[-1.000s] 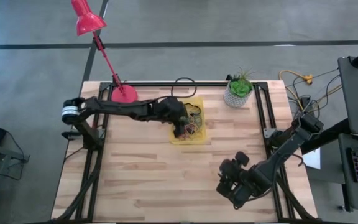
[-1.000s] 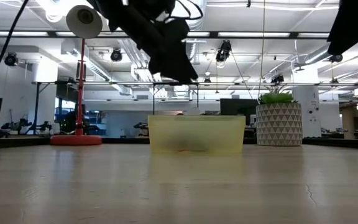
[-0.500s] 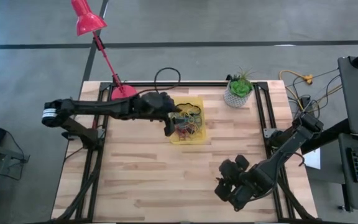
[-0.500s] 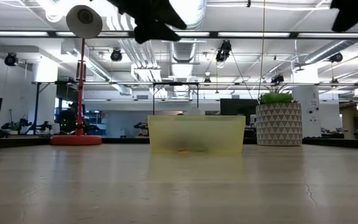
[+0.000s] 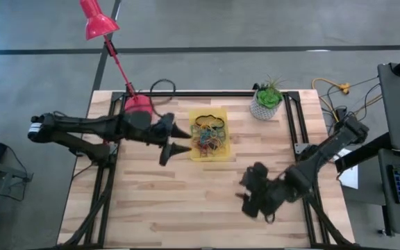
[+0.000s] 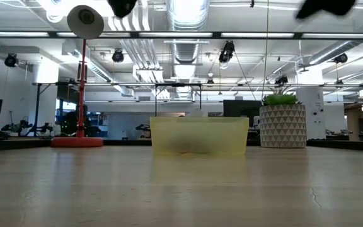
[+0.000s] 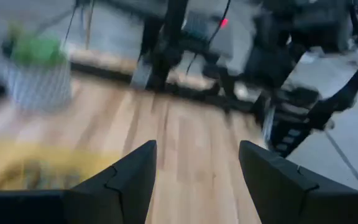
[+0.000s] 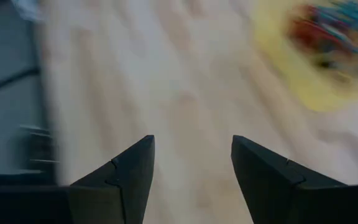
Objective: Pick and place rubber bands into bin
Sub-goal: Return to Home Position
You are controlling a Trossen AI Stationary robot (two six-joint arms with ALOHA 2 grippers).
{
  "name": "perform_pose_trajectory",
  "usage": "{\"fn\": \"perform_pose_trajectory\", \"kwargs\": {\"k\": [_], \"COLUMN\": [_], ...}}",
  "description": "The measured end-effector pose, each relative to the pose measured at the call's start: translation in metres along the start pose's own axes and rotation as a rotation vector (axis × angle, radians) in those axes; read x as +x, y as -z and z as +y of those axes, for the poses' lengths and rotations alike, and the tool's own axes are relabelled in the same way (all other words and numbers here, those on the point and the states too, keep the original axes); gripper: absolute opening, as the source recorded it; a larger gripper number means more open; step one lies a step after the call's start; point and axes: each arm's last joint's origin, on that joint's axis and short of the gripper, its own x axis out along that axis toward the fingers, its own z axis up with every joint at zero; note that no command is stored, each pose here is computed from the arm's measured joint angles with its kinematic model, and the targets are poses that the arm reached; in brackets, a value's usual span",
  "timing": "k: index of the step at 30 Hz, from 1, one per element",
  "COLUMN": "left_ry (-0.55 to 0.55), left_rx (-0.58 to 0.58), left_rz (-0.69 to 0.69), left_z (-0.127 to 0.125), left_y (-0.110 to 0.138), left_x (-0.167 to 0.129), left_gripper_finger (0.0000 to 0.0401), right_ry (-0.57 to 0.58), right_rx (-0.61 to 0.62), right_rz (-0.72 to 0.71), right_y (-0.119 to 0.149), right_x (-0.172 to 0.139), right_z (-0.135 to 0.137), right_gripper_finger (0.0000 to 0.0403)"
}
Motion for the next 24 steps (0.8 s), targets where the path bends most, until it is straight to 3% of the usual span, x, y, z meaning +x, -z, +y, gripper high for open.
{"fn": "perform_pose_trajectory", "kwargs": {"k": [2, 4, 8, 11, 14, 24], "left_ry": [-0.013, 0.065, 0.27, 0.279, 0.26, 0.155], "left_rx": [-0.064, -0.126, -0.184, -0.176, -0.153, -0.174], "left_rz": [0.027, -0.012, -0.172, -0.254, -0.271, -0.183], "left_z": [0.004, 0.008, 0.01, 0.017, 0.023, 0.037], "left_y": [0.024, 0.046, 0.081, 0.098, 0.109, 0.146], "left_x": [0.0, 0.0, -0.01, -0.026, -0.044, -0.096], "left_gripper_finger": [0.0213, 0.0213, 0.0213, 0.0213, 0.0213, 0.0213], "right_ry": [-0.003, -0.1, -0.474, -0.642, -0.627, -0.494], "right_rx": [0.04, 0.107, 0.162, 0.146, 0.138, 0.179], "right_rz": [0.011, -0.019, -0.173, -0.353, -0.444, -0.478], "right_y": [0.01, 0.019, 0.025, 0.027, 0.032, 0.055], "right_x": [0.005, 0.003, -0.003, -0.011, -0.014, -0.023], "right_z": [-0.028, -0.055, -0.09, -0.111, -0.133, -0.181], "right_gripper_finger": [0.0201, 0.0201, 0.0201, 0.0201, 0.0201, 0.0201]}}
